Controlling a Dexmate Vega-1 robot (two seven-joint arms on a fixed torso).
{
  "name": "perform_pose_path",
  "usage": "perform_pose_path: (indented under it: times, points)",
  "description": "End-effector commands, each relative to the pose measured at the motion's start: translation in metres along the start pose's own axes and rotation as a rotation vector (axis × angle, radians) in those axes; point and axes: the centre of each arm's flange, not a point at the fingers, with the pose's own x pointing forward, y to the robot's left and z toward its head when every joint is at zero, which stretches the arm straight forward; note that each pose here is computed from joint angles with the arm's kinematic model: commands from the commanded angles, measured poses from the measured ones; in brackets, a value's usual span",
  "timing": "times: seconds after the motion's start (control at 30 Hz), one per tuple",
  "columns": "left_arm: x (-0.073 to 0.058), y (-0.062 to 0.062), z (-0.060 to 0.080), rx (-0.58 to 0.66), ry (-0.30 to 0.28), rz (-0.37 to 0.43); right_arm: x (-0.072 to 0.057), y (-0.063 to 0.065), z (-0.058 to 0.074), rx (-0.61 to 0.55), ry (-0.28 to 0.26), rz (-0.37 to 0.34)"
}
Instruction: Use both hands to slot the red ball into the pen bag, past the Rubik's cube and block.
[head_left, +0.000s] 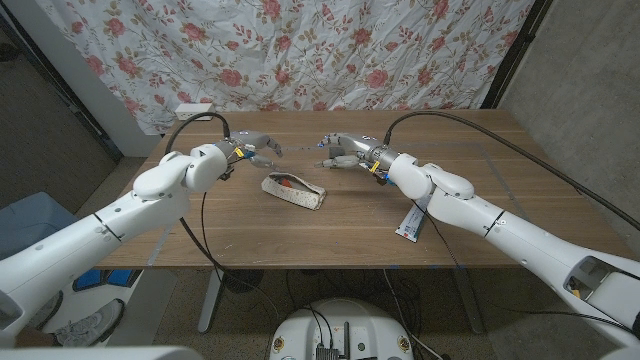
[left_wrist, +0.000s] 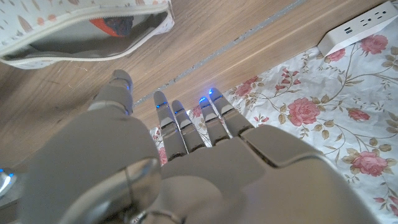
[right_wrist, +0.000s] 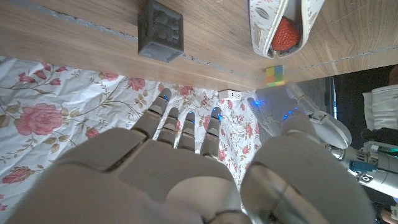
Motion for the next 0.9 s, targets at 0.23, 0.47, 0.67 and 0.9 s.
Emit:
perform_pose_path:
  times: [0.23, 0.47, 0.67, 0.9]
  points:
    - [0.01, -0.01, -0.013, -0.225, 0.006, 0.026, -0.021, -0.009, -0.035, 0.167, 0.032, -0.039]
    - [0.018, -0.012, -0.019, -0.32, 0.0, 0.019, -0.029, -0.009, -0.05, 0.282, 0.052, -0.107]
    - [0.026, -0.014, -0.021, -0.359, -0.015, 0.014, -0.034, -0.012, -0.058, 0.327, 0.072, -0.138]
    - [0.032, -0.023, -0.023, -0.455, -0.023, 0.044, -0.039, -0.016, -0.068, 0.401, 0.081, -0.159]
